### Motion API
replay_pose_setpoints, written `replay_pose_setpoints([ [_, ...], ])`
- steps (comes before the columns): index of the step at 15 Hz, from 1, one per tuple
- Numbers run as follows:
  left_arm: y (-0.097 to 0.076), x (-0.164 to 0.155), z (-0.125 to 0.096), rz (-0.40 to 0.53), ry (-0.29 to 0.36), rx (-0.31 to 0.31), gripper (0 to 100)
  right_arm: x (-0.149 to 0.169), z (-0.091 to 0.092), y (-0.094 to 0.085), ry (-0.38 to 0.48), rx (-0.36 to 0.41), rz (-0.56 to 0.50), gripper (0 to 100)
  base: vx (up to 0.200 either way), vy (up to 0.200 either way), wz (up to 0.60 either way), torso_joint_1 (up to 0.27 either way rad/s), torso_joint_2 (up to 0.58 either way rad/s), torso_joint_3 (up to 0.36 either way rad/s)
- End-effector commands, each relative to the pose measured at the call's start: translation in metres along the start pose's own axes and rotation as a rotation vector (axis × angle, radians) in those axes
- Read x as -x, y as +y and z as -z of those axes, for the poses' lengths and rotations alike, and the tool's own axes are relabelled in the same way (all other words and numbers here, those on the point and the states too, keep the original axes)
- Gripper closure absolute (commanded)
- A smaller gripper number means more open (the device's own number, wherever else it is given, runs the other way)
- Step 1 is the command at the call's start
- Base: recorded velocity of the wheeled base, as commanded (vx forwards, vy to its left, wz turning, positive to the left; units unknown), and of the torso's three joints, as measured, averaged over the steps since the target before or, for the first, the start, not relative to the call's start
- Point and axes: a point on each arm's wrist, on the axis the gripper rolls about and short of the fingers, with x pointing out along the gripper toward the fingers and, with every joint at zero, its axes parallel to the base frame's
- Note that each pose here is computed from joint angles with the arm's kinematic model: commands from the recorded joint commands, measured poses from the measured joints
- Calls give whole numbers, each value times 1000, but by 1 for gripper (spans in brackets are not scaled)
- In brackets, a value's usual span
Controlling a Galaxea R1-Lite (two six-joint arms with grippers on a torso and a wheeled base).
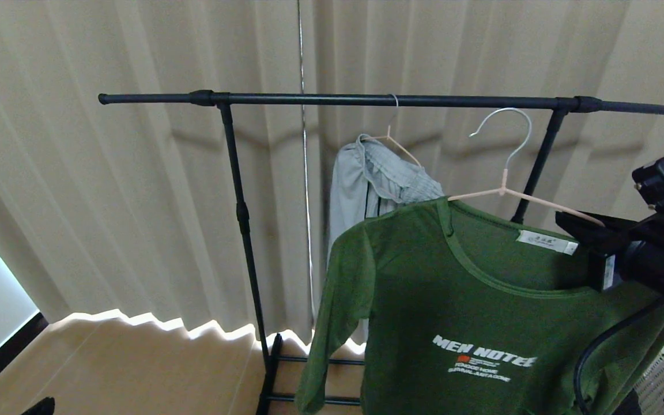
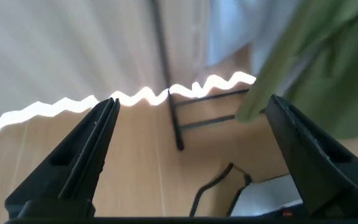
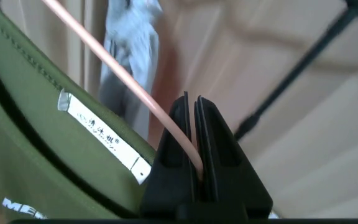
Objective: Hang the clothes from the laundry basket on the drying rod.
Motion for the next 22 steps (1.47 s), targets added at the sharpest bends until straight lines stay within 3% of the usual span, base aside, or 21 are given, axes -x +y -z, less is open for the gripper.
replay_pose_setpoints([
  [1, -2, 14, 32, -115, -52, 45, 0, 15, 10, -1, 11, -1, 10, 100, 0, 0, 0, 0, 0, 0],
  [4, -9, 21, 74, -135, -133, 38, 0, 32, 35, -5, 68, -10, 67, 100, 0, 0, 0, 0, 0, 0],
  [7, -11, 19, 98, -111, -179, 10, 0, 43, 50, -3, 105, -10, 100, 100, 0, 0, 0, 0, 0, 0],
  [8, -14, 20, 105, -42, -235, 2, 0, 49, 57, -1, 121, -28, 117, 100, 0, 0, 0, 0, 0, 0],
  [11, -17, 17, 107, 53, -277, 2, 0, 70, 75, 3, 129, -40, 125, 100, 0, 0, 0, 0, 0, 0],
  [22, -16, 17, 107, 10, -272, 41, 0, 76, 70, -9, 99, -64, 224, 100, 0, 0, 0, 0, 0, 0],
])
